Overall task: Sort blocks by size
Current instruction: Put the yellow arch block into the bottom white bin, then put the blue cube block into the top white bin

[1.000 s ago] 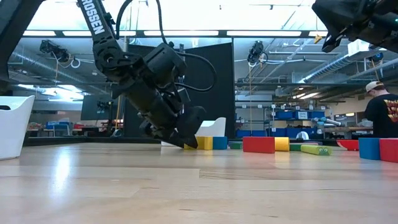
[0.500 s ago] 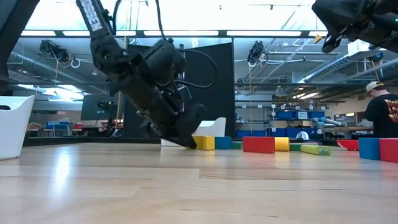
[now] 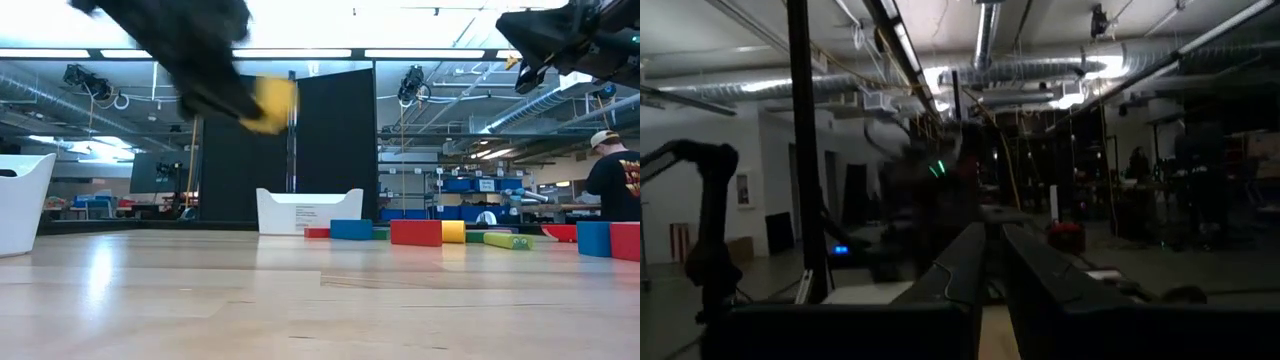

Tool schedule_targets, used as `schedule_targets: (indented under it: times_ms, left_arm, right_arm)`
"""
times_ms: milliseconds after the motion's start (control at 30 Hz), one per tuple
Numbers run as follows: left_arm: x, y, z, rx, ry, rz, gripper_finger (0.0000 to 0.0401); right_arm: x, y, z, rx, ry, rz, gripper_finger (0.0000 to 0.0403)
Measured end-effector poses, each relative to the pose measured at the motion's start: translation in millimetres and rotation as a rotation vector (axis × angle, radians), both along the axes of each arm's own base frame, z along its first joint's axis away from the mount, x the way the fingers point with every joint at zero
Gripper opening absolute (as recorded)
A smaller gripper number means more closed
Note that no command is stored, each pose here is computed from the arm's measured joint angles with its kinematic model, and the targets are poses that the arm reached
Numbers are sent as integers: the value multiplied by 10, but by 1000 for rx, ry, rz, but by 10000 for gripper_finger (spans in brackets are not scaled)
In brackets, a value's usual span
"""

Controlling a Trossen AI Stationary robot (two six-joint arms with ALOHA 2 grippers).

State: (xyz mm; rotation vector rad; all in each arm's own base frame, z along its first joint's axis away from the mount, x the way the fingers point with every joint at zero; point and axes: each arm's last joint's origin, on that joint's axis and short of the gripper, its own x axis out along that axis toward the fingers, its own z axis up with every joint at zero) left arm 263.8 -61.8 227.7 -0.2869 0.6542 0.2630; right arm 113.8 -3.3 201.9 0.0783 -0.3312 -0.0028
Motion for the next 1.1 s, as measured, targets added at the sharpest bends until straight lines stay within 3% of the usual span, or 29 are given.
schedule_targets:
  times_ms: [100,200,533,800,1100]
  left_arm:
    - [-308,-292,196,-108,23,-119,34]
    - [-557,-505,311,-209,67,-158,34]
    - [-1003,-909,34,-481,567,-11,34]
    - [-1163,-1060,-119,-518,823,38,40]
    - [-1198,-1071,-159,-489,860,71,203]
  right_arm:
    - [34,-1,-35,1,37,0,48]
    - [79,-3,-81,3,83,0,48]
    - [383,34,63,-1,245,32,48]
    - [704,118,268,12,621,60,65]
    - [706,404,556,11,1107,136,177]
